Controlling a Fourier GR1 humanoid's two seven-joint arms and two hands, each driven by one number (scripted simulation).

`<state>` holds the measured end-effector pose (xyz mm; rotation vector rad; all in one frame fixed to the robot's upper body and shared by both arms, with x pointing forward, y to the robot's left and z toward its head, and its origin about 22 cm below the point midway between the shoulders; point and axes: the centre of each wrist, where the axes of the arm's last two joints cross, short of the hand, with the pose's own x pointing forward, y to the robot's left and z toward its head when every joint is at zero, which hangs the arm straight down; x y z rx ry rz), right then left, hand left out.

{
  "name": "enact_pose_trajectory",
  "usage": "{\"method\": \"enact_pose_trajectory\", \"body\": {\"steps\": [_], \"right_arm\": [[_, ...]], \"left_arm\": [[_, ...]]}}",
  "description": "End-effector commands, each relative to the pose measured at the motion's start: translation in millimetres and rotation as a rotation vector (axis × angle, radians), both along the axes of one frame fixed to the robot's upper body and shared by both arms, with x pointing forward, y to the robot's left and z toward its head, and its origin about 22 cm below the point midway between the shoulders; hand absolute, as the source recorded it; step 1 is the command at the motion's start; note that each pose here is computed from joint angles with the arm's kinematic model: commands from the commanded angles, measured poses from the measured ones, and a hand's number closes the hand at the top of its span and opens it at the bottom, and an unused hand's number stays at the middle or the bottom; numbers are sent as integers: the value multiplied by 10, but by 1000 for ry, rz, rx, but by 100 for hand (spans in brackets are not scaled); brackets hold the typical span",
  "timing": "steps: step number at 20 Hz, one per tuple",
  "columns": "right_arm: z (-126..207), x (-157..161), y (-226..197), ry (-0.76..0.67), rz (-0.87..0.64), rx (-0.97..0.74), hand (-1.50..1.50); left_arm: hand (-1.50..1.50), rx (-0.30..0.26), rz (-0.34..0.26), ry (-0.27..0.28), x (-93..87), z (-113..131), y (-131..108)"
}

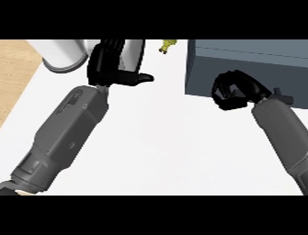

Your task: Pick up the cup, place it into the drawer and close the drawer

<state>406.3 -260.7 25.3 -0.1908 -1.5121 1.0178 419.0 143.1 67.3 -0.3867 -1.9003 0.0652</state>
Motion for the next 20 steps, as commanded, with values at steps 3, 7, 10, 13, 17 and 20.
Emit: {"method": "enact_pose_trajectory", "body": {"steps": [3,7,10,13,17,20], "right_arm": [[646,309,-255,-118,-174,27,150],[772,282,-493,-123,-170,49,150],[862,308,-460,-119,-163,73,150],[936,300,-523,-111,-160,95,150],[1048,288,-593,-113,-135,120,150],[1047,260,-650,-97,-132,108,150]], "left_arm": [[-150,9,-42,-9,-34,-21,130],[-150,8,-48,3,-53,-62,237],[-150,2,-53,-8,-65,-66,248],[-150,-9,-77,-3,-88,-83,199],[-150,-22,-83,-6,-75,-38,229],[-150,-15,-88,5,-98,-74,224]]}}
